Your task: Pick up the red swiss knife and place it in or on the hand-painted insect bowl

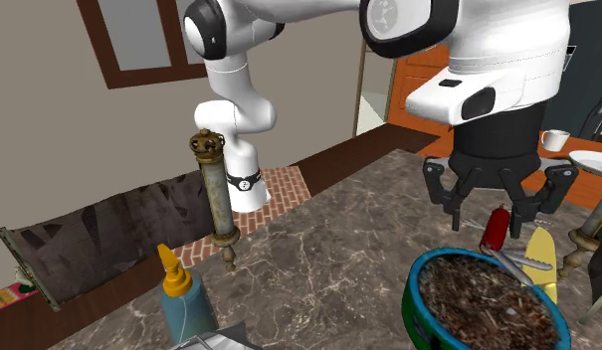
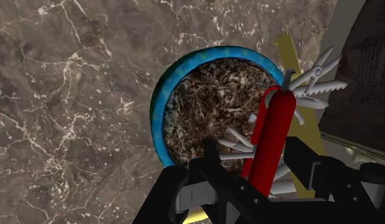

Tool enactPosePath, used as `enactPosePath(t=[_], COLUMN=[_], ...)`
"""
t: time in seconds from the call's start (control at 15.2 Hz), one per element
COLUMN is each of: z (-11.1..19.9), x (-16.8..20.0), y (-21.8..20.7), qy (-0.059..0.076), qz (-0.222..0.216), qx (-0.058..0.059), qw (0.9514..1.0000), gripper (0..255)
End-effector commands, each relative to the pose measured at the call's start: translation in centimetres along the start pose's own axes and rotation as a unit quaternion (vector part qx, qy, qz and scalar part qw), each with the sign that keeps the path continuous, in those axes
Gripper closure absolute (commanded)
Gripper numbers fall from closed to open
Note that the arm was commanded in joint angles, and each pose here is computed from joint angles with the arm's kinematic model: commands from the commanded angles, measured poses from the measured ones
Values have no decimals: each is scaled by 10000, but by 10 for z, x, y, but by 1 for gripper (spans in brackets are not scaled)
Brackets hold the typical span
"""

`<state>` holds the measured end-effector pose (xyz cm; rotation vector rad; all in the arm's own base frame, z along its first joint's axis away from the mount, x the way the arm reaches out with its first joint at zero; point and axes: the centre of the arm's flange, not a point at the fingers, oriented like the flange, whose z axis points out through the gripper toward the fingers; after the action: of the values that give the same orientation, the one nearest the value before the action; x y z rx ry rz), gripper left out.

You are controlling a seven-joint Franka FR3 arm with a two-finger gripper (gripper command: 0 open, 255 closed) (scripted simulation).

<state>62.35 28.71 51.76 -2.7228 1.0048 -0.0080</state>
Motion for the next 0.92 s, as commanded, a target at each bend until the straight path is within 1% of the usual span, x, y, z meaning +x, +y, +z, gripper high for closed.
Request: enactPosePath(t=[0.0,0.86], z=[8,74], x=[13,18], y=[-7,9], qy=[8,8], qz=[7,7], qx=[-8,-8], qw=[10000,10000], gripper=[255,255])
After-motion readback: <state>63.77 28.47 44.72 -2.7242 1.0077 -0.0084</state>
